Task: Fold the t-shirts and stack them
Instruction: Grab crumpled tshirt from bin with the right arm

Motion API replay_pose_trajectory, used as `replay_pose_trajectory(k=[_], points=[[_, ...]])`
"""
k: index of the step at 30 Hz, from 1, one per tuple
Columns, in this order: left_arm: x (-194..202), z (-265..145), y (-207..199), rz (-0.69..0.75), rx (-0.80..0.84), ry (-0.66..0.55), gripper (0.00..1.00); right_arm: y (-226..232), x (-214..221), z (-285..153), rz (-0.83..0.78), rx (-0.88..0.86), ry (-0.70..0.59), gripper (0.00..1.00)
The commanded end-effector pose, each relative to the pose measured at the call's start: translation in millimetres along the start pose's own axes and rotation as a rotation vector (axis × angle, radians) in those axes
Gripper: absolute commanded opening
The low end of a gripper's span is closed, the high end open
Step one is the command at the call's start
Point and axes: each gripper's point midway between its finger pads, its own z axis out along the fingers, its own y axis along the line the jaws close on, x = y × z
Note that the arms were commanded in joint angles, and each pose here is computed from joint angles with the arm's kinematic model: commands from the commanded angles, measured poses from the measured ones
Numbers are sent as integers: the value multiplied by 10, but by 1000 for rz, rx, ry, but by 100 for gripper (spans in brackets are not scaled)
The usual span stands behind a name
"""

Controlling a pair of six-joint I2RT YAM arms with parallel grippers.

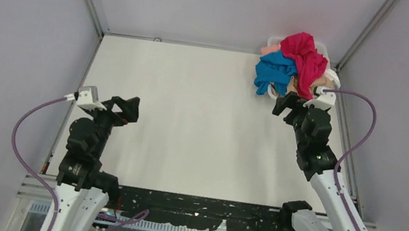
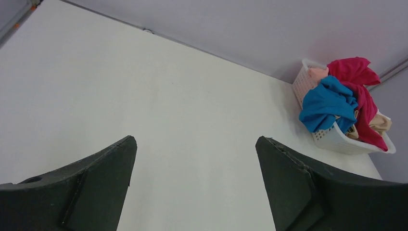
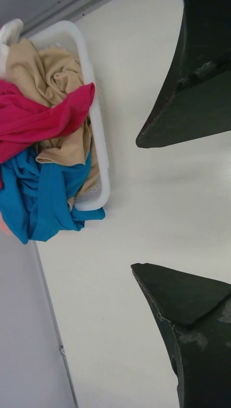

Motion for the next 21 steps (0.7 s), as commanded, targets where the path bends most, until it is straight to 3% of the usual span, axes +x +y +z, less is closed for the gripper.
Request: replay_pose_trajectory(k=[1,4,11,13,14,15,16,17,18,19,20,21], points=[[-7,42,5,14,-1,-6,99,-23,-424,-99,12,21,-163,95],[11,54,3,15,0,5,99,99,-663,-61,-64,-29,-218,95],[56,133,-18,5,8,22,99,-77,-867,673,-143,170,-65,95],[88,175,-19,5,8,37,99,-204,-1182,912,-105,228,-87,95],[96,189,-26,5,10,43,99,-297,-1049,1143,-88,262,-40,95],[109,206,-30,6,13,49,99,-386,-1263,1228,-55,295,-67,95],[130,225,-29,7,15,54,99,-472,-1091,1485,-23,316,-24,95],[137,244,-30,7,17,52,99,-491,-1323,1595,28,307,-70,95],[144,261,-30,7,17,52,99,-566,-1151,1848,40,318,-34,95],[147,271,-25,8,15,53,99,-543,-1361,1960,76,290,-78,95],[143,277,-26,10,14,53,99,-586,-1176,2202,79,291,-42,95],[145,283,-19,12,10,55,99,-493,-1477,2283,98,259,-107,95]])
